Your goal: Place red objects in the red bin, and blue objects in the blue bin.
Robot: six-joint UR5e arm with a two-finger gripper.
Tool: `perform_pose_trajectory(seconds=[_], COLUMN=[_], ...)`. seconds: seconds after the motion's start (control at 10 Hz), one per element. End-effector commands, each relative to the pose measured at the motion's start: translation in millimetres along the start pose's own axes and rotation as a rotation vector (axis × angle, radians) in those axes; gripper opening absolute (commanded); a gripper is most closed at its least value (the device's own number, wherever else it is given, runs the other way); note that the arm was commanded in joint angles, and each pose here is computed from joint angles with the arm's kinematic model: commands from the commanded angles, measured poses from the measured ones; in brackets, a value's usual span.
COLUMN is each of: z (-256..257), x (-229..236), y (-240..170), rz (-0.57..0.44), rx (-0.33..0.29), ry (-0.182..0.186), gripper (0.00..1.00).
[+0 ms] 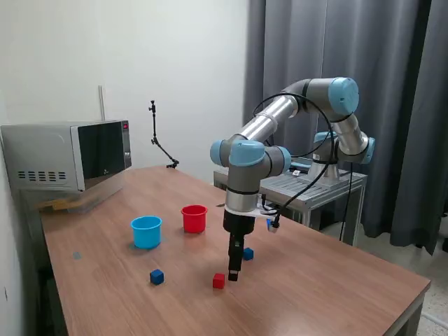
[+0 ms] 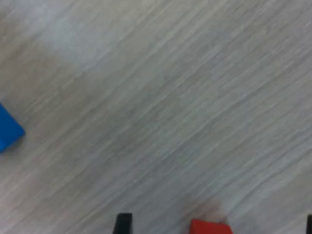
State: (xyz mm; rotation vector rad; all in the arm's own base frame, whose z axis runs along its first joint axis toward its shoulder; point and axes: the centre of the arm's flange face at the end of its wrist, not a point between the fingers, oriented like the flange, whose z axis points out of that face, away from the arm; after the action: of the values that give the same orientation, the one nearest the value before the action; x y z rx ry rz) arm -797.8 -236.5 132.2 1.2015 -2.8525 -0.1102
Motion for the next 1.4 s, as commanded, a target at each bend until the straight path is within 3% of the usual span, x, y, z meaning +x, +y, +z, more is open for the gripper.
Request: perform_pose_trajectory(seconds=[0.0,0.3,0.8,1.3], z=[13.9,26.2,20.0,21.6], x=[5.3,5.7,2.3,-1.5], y=[0.5,0.1,17.6,22.7], rz=[-0.008,-0.009,0.011,0.019], rx=[0.004,0.010,-0.011,-0.010], ry=[-0.002,-0.012,0.010,0.008], gripper=[1.00,1.00,1.00,1.00])
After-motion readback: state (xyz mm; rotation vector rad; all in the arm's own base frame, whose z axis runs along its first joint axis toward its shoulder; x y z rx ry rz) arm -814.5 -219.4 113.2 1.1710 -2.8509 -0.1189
